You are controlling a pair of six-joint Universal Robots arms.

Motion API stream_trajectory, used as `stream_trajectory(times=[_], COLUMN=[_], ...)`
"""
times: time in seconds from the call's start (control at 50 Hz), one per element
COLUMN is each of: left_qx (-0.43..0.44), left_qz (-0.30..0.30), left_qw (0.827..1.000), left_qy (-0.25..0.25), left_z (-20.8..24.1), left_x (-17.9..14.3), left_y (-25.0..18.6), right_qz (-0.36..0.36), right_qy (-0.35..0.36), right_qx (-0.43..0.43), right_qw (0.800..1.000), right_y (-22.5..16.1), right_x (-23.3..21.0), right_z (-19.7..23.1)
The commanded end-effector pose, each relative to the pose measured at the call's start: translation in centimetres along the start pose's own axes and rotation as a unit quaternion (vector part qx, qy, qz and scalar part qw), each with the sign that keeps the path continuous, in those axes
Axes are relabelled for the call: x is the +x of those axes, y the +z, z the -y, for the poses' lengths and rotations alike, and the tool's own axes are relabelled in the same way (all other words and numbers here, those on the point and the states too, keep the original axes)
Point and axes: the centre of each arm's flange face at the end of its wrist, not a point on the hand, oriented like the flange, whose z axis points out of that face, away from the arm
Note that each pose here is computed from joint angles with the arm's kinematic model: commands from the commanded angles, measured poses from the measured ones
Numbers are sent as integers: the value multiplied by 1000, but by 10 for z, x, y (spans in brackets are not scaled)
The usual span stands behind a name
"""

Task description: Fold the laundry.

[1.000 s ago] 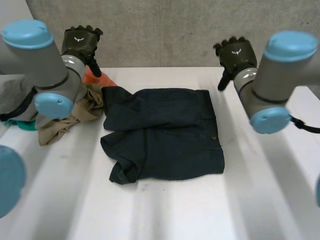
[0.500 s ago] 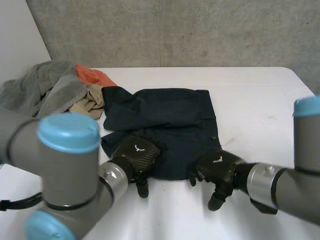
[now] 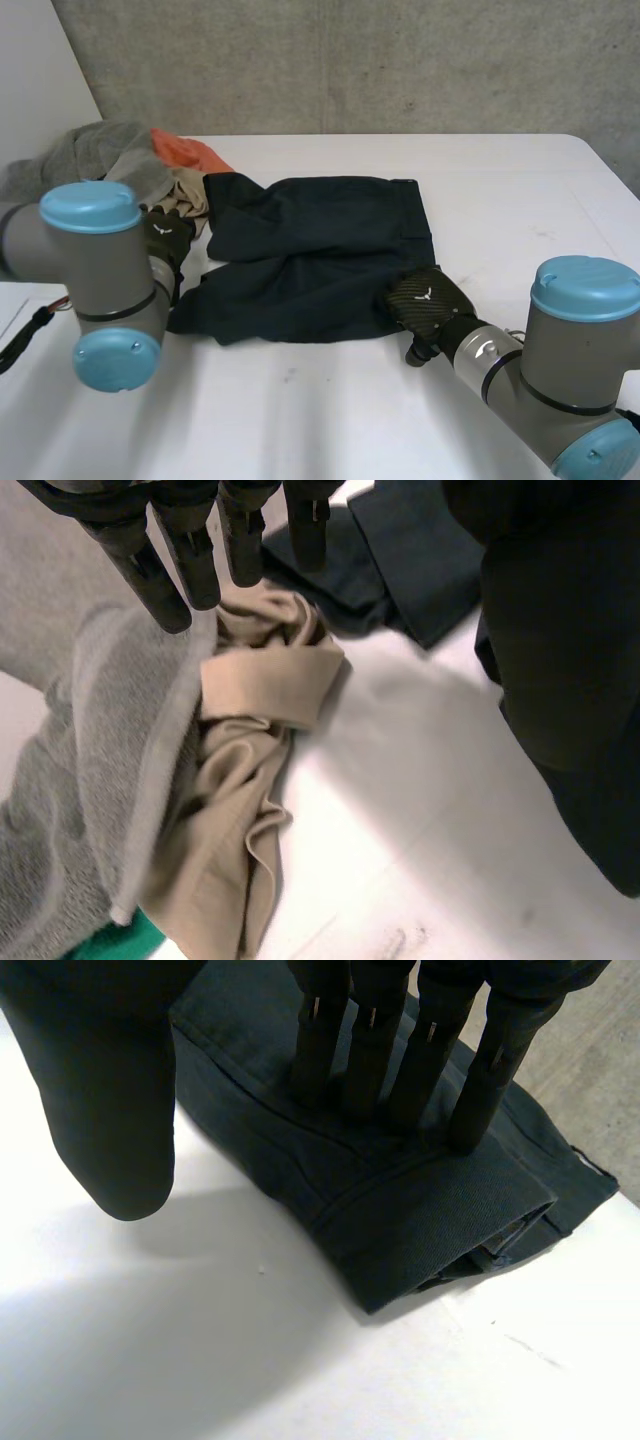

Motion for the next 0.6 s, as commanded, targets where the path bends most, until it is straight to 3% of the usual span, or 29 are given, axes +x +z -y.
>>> stream_trajectory(times=[0.02, 0.3, 0.42, 0.6], left_qx=[69, 70, 36, 24], left_qz=[-37, -140, -151, -170], left_qw=[997, 988, 988, 982], left_qy=[-24, 8, 19, 84], left_z=[20, 4, -13, -28], left_x=[-8, 5, 10, 42], left_y=[-36, -74, -56, -21], right_qz=[-16, -41, -42, -66], right_qy=[-22, -38, -39, -51], right_qx=[19, 51, 51, 65], right_qw=[999, 997, 997, 994], right_y=[5, 18, 25, 50], right_x=[1, 7, 8, 16], right_z=[1, 7, 5, 1])
